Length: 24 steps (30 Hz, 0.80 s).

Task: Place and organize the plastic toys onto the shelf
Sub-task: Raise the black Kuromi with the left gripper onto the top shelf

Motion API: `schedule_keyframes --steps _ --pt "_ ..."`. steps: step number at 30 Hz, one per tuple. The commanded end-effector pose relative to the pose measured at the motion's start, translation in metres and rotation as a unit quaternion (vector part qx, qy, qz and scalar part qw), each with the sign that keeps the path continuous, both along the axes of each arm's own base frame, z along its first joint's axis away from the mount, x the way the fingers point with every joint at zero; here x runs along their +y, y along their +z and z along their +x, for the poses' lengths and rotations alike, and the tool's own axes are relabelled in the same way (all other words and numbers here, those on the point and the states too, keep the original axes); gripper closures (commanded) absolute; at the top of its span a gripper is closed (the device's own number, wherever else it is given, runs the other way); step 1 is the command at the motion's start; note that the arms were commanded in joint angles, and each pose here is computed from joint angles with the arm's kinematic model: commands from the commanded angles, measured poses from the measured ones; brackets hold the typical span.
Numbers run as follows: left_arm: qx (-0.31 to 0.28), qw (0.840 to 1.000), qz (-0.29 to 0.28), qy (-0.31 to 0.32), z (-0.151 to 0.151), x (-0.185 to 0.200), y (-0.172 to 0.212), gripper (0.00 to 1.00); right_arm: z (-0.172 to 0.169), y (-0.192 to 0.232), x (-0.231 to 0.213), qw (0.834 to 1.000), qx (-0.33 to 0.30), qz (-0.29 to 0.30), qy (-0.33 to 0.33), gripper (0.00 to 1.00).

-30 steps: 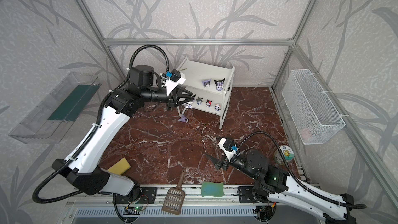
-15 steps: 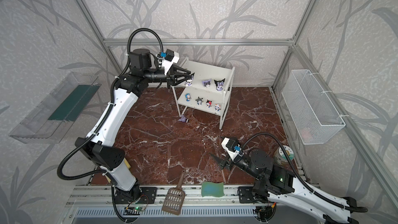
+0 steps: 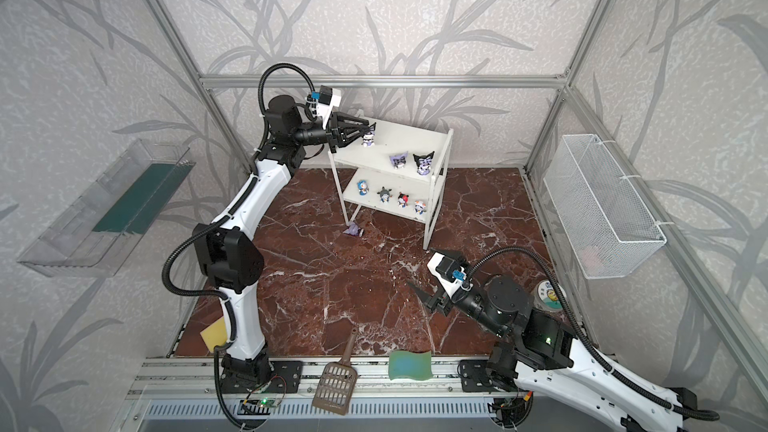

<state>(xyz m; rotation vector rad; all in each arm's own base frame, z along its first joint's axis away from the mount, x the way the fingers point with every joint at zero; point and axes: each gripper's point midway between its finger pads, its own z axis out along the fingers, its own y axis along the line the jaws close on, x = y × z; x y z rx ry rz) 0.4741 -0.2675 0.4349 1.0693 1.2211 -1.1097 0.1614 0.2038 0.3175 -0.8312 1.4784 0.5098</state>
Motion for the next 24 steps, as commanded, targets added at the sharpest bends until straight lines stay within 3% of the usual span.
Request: schedule_keyframes --steps 1,17,24 --pt "-0.054 0.998 -0.015 -0.029 -0.018 -0.003 0.031 0.8 0.004 0.011 -0.004 1.0 -0.001 0.011 0.001 0.14" --pt "-0.042 0.998 0.032 -0.028 -0.038 -0.019 -0.002 0.81 0.012 0.002 -0.008 0.999 0.028 0.033 0.007 0.14" --pt "-0.038 0.999 0.027 -0.025 -0.036 -0.022 -0.007 0.8 0.01 0.0 -0.011 0.999 0.027 0.034 0.005 0.15"
